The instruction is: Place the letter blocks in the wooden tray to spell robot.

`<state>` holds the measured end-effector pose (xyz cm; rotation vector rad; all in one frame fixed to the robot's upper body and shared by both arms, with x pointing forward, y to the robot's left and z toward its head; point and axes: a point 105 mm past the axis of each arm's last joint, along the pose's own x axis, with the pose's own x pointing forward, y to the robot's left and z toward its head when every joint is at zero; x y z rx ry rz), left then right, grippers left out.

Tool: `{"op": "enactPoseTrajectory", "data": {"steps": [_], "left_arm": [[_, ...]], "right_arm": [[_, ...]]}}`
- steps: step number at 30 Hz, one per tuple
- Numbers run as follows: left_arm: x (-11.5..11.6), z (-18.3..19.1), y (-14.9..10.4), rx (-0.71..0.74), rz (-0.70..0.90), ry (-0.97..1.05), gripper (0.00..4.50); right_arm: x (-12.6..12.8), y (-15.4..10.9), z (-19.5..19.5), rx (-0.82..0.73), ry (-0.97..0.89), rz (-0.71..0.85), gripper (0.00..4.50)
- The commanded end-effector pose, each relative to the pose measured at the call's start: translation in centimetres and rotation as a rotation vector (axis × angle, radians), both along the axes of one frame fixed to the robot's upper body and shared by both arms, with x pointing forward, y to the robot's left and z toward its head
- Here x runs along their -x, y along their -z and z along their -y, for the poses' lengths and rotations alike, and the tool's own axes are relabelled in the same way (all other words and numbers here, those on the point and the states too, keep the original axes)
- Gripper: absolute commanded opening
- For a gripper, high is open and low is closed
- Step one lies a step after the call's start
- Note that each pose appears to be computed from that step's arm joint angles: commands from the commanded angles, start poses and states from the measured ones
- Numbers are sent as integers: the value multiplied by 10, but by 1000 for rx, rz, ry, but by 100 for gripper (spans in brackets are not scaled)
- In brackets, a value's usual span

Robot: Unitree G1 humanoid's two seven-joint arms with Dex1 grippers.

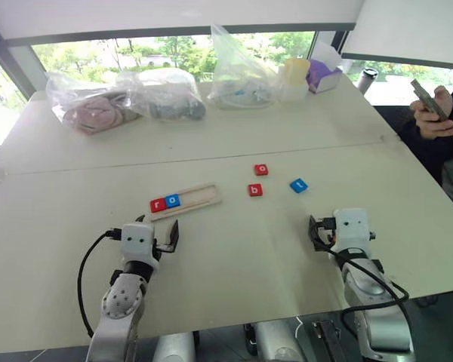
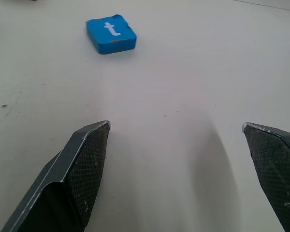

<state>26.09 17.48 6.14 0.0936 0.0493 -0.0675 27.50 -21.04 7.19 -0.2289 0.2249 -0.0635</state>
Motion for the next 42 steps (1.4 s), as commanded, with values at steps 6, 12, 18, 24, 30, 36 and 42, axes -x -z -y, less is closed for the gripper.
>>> {"op": "enactPoseTrajectory", "data": {"steps": [6,12,18,24,30,36,42], "left_arm": [[9,-4,-6,16,35,-1,450],[9,-3,-11,9,40,7,450],[6,4,-23,4,47,19,450],[3,6,-30,4,47,23,450],[3,3,-36,-2,49,24,450],[6,-5,-44,-39,59,83,450],[-1,-13,-62,-41,71,255,450]], "right_arm": [[2,-7,-10,8,-92,13,445],[3,-8,-12,11,-106,12,445],[4,-7,-13,12,-116,13,445],[3,-8,-14,8,-113,22,445],[0,-10,-18,25,-149,31,445],[-3,-20,-31,71,-304,44,445],[0,-30,-46,81,-543,-11,445]]}}
